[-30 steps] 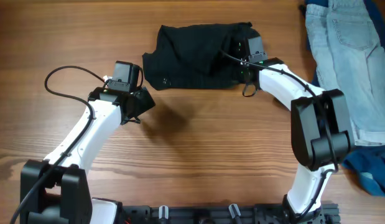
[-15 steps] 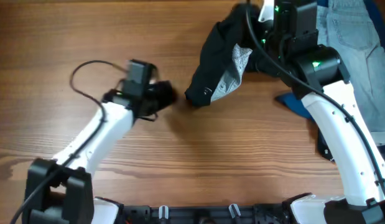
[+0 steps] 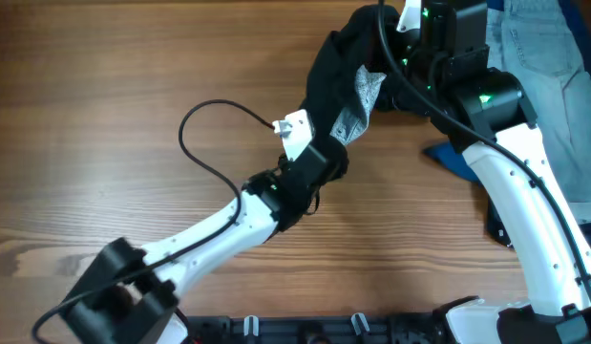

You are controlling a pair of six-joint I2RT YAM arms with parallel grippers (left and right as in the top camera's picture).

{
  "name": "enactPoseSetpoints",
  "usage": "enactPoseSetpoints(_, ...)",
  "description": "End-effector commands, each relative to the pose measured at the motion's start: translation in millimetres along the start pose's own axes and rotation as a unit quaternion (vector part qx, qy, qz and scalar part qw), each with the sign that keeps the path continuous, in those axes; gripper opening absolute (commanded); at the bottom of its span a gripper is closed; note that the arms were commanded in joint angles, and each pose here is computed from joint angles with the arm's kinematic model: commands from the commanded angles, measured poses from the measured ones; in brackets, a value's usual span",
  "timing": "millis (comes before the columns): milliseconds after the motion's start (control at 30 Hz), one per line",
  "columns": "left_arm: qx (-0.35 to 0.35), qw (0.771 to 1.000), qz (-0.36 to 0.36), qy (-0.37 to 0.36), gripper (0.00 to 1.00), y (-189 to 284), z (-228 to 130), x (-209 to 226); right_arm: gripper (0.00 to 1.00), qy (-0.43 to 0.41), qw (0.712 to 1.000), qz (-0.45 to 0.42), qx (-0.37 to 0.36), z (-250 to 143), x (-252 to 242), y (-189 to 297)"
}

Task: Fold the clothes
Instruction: 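Pull the black shorts left onto the table and grasp with left gripper, then stretch the black shorts between both grippers, left gripper pulling leftward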

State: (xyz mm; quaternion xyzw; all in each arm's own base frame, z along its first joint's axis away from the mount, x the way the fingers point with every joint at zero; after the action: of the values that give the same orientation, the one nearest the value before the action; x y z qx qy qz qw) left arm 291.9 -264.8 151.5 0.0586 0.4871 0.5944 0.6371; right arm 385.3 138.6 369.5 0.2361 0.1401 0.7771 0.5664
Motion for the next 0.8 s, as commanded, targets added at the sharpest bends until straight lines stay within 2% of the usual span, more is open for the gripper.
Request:
enactPoseSetpoints(0,-0.049,0.997,0.018,0.051,0.69,-24.6,0.6,7.2,0.04,-0.001,1.000,0.001,-0.017,11.1,2.8,4.6)
enactPoseSetpoints(67,-0.054,0.997,-0.002,0.058,0.69,-31.5,0.0,1.4,0.04,0.001,1.000,0.000,-0.016,10.6,2.8,4.5)
enactPoseSetpoints(167,-0.096,0.993,0.031,0.057,0.67,-32.1,10.4,12.3,0.04,0.001,1.000,0.001,-0.016,10.6,2.9,4.5)
enactPoseSetpoints(200,-0.100,0.993,0.040,0.056,0.65,-34.6,11.8,16.8,0.04,0.001,1.000,0.001,-0.016,10.6,2.9,4.5)
enactPoseSetpoints(233,-0.099,0.992,0.054,0.056,0.56,-40.7,12.2,24.4,0.04,0.001,1.000,0.001,-0.016,10.7,2.9,4.5)
enactPoseSetpoints(300,-0.095,0.991,0.072,0.052,0.52,-51.0,8.6,34.9,0.04,0.001,1.000,0.001,-0.017,10.9,3.0,4.5)
enactPoseSetpoints(367,-0.090,0.990,0.088,0.059,0.40,-60.5,2.7,44.5,0.04,0.001,1.000,0.003,-0.019,11.7,3.4,4.7)
enactPoseSetpoints(467,-0.090,0.988,0.110,0.057,0.04,-63.3,3.8,54.8,0.04,0.001,1.000,0.002,-0.020,12.1,3.3,4.7)
enactPoseSetpoints(633,-0.108,0.983,0.137,0.062,0.04,-7.3,57.9,63.4,0.04,-0.018,0.999,-0.026,-0.027,18.1,-24.9,6.3)
enactPoseSetpoints(767,-0.179,0.977,0.109,0.048,0.04,82.3,124.7,64.1,0.04,-0.034,0.999,-0.019,-0.021,19.3,-43.8,8.7)
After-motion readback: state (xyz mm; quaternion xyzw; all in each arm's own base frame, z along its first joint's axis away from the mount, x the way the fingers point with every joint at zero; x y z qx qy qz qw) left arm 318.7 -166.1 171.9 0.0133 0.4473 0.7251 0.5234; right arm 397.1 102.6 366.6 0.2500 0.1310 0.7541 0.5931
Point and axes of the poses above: each gripper's point midway between its finger pads, its own y axis back along the fingers, its own x axis along the line the jaws close on, z = x × y, the point moved 6 cm from there along y, back along the fingers, and after that the axes turned 5 degrees about y, right-handed, at the moved point
